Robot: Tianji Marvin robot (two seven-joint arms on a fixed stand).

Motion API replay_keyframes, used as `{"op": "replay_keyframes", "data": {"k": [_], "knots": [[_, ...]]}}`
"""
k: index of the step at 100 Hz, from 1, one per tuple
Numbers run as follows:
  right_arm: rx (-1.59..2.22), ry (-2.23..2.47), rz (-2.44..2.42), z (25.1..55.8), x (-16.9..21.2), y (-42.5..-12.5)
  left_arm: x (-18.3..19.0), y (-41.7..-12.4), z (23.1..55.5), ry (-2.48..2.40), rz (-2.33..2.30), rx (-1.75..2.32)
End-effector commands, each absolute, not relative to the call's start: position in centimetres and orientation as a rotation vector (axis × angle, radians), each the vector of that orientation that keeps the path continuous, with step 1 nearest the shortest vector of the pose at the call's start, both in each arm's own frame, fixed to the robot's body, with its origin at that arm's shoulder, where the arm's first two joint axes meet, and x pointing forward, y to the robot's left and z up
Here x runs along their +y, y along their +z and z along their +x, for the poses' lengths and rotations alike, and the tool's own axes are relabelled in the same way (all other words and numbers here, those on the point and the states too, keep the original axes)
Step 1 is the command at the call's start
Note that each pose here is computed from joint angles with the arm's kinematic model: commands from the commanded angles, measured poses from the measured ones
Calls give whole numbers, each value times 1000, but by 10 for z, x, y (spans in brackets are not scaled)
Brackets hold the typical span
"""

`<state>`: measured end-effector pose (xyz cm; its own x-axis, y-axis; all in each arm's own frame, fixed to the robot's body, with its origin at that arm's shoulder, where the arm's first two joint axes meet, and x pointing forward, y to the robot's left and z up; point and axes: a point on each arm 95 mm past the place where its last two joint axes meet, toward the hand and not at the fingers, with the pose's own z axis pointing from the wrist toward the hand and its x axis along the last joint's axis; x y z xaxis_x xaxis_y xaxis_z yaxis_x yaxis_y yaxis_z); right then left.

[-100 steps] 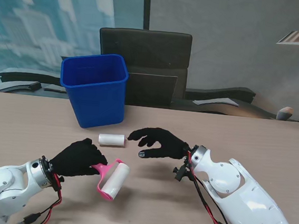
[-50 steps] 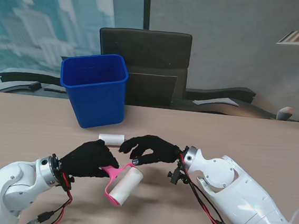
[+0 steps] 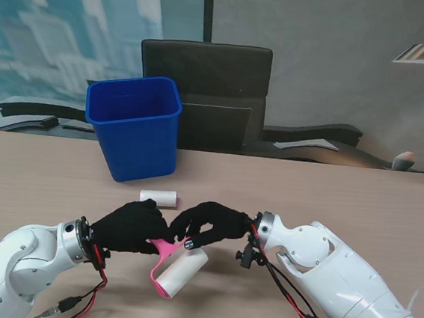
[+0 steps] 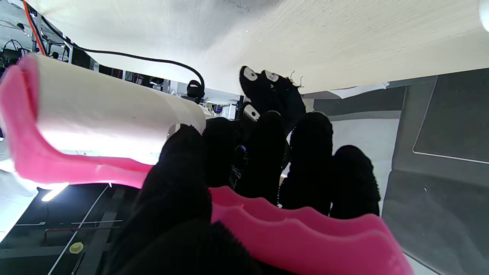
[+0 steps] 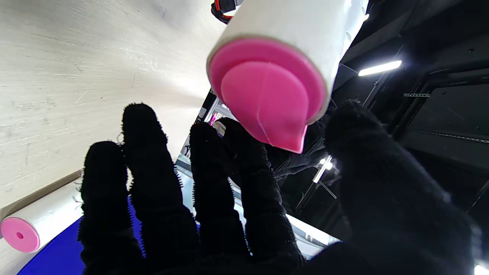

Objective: Replace a lint-roller refill

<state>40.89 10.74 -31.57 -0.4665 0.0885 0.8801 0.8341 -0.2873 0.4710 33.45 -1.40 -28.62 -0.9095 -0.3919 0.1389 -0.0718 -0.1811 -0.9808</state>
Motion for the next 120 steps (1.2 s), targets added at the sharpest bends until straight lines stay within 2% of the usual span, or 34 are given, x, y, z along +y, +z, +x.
{"op": "replay_keyframes", "data": {"k": [1,120], "knots": [[-1453,-1786,-1140,405,110,-317,-14,-285,335,-2181,-533,1865],[-1463,-1806,-1145,393,114,-325,-9,-278,341,-2050,-469,1816]]}}
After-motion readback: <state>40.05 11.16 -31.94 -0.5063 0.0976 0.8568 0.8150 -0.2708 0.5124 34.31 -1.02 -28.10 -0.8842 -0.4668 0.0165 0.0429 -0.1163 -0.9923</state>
